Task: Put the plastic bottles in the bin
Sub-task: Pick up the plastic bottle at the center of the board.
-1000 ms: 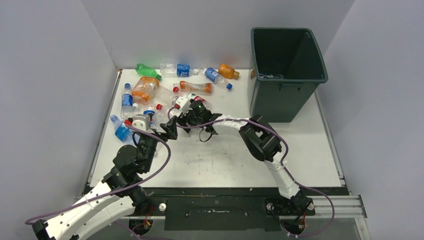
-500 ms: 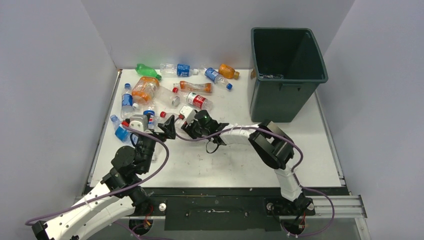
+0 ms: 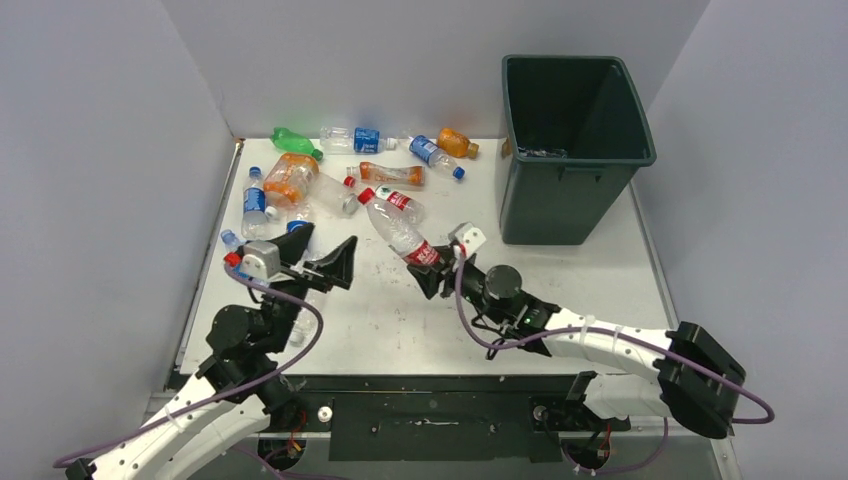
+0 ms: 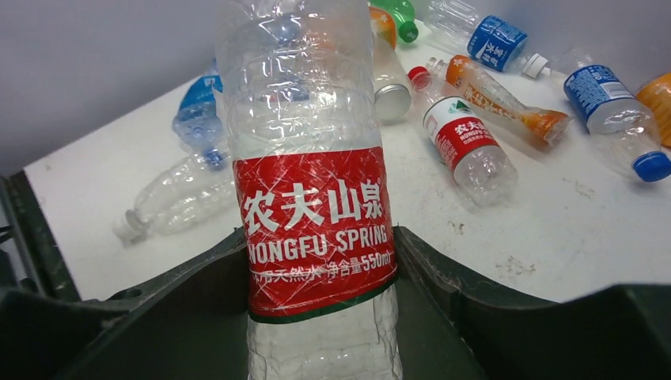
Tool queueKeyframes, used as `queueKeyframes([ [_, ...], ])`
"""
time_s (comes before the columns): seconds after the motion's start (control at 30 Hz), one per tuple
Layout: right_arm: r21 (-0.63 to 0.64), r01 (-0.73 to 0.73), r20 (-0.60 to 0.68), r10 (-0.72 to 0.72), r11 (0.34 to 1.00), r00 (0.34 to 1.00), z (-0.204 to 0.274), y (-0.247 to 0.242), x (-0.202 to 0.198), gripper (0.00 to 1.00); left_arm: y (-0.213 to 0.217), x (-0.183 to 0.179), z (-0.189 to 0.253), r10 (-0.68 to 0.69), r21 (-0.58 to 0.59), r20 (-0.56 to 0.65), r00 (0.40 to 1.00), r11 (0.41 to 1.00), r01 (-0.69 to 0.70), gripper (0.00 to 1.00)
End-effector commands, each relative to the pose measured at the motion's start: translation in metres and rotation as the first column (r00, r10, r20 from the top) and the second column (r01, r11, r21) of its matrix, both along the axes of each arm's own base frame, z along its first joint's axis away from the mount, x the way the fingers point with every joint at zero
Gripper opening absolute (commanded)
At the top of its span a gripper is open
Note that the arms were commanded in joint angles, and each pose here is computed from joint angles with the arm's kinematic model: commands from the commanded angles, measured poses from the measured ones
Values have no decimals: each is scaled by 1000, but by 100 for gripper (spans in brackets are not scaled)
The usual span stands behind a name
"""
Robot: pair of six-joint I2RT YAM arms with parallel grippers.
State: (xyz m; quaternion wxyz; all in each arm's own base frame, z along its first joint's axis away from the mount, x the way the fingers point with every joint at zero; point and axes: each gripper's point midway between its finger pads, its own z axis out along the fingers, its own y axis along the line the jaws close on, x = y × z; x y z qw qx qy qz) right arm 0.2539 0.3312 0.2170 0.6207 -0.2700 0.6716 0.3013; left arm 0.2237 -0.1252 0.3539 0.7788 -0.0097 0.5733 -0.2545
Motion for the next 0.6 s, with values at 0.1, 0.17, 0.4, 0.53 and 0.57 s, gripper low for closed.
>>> queueKeyframes([
  [0.1, 426, -83, 66, 60, 901, 996, 52, -29, -44, 28, -100, -40, 17, -564, 47, 20, 825, 825, 563, 96],
  [0.17, 518, -142, 113, 97, 844, 989, 66, -35, -58, 28, -115, -50, 19, -667, 24, 14, 745, 745, 666, 96],
  [0.4, 677, -228, 167, 155, 700, 974, 84, -49, -80, 28, -138, -55, 12, -798, -41, -25, 602, 603, 797, 96],
  [0.53, 682, -281, 189, 209, 675, 960, 86, -35, -89, 29, -144, -57, 6, -820, -40, -29, 571, 572, 819, 96],
  [0.57, 683, -292, 192, 220, 670, 956, 86, -32, -92, 29, -144, -57, 5, -821, -40, -31, 570, 571, 820, 96],
])
